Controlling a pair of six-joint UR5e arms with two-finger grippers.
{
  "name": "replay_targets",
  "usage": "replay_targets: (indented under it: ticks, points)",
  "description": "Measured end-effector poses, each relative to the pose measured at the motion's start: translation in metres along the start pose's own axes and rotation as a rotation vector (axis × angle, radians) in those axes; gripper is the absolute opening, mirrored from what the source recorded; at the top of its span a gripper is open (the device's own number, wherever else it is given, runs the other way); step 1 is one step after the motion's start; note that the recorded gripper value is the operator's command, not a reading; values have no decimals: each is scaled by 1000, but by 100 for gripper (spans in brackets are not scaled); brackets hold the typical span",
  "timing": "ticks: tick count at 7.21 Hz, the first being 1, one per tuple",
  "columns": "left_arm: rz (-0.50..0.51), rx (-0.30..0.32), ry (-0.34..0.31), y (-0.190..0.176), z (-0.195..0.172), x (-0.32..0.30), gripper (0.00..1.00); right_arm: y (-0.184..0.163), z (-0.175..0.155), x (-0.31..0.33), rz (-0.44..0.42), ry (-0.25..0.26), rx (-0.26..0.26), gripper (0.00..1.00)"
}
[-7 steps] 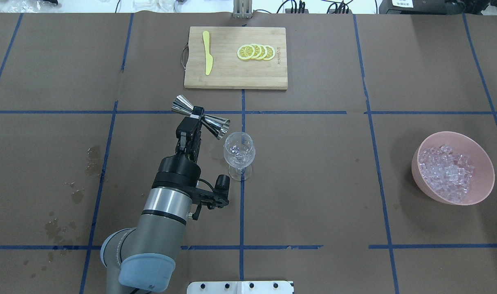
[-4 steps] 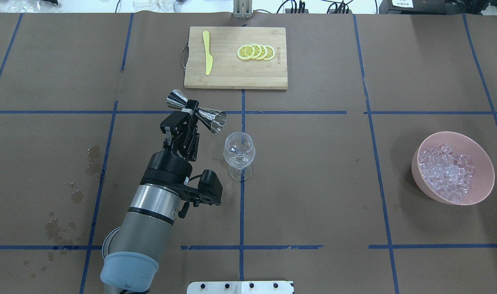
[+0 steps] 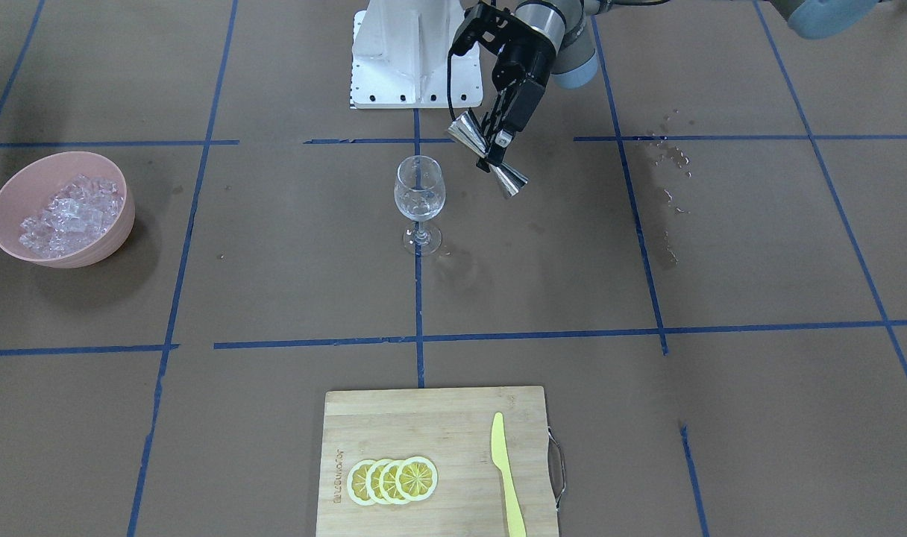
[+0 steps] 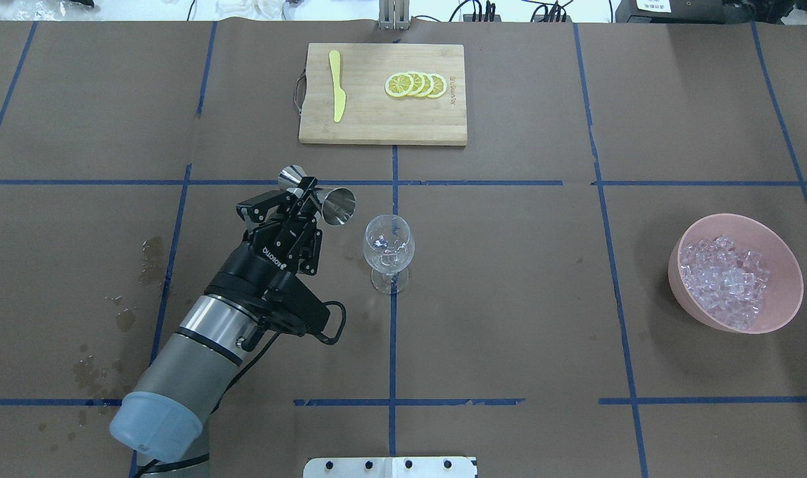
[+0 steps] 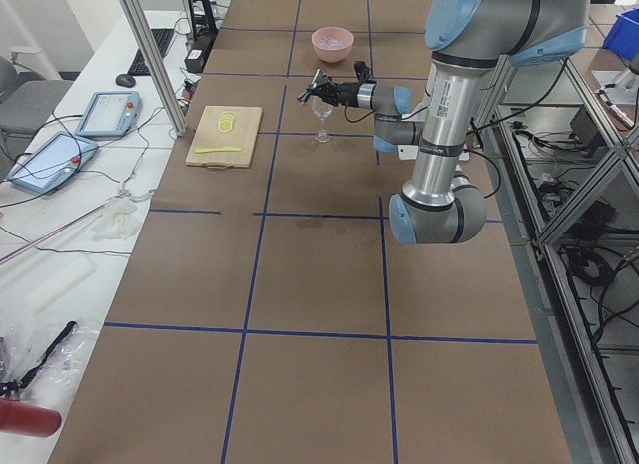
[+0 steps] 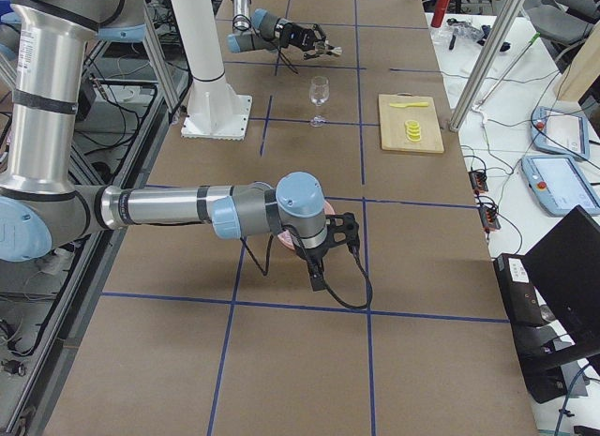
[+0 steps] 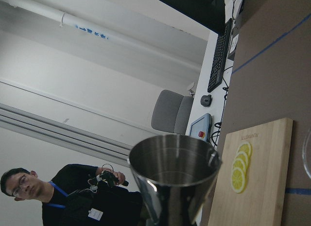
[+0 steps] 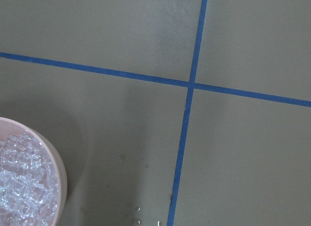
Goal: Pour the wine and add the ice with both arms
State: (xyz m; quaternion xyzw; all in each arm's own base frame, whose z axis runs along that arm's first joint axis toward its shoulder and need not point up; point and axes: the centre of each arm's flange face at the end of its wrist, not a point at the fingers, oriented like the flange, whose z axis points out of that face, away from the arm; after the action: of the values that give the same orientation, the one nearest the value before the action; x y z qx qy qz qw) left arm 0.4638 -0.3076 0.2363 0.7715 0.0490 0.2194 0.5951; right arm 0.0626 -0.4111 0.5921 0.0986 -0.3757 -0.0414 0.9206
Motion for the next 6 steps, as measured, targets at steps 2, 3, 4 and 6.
replay_targets:
  ticks: [2,3,4,6]
  points:
    - [-191,69,71,70,-33,-12,0,0,0,0,0,0,0,100]
    - [-279,92,93,113,-59,-24,0,1,0,0,1,0,-1,100]
    - [-367,94,122,160,-89,-39,0,1,0,0,1,0,-1,100]
    - [-535,65,150,226,-136,-69,0,1,0,0,1,0,-1,100]
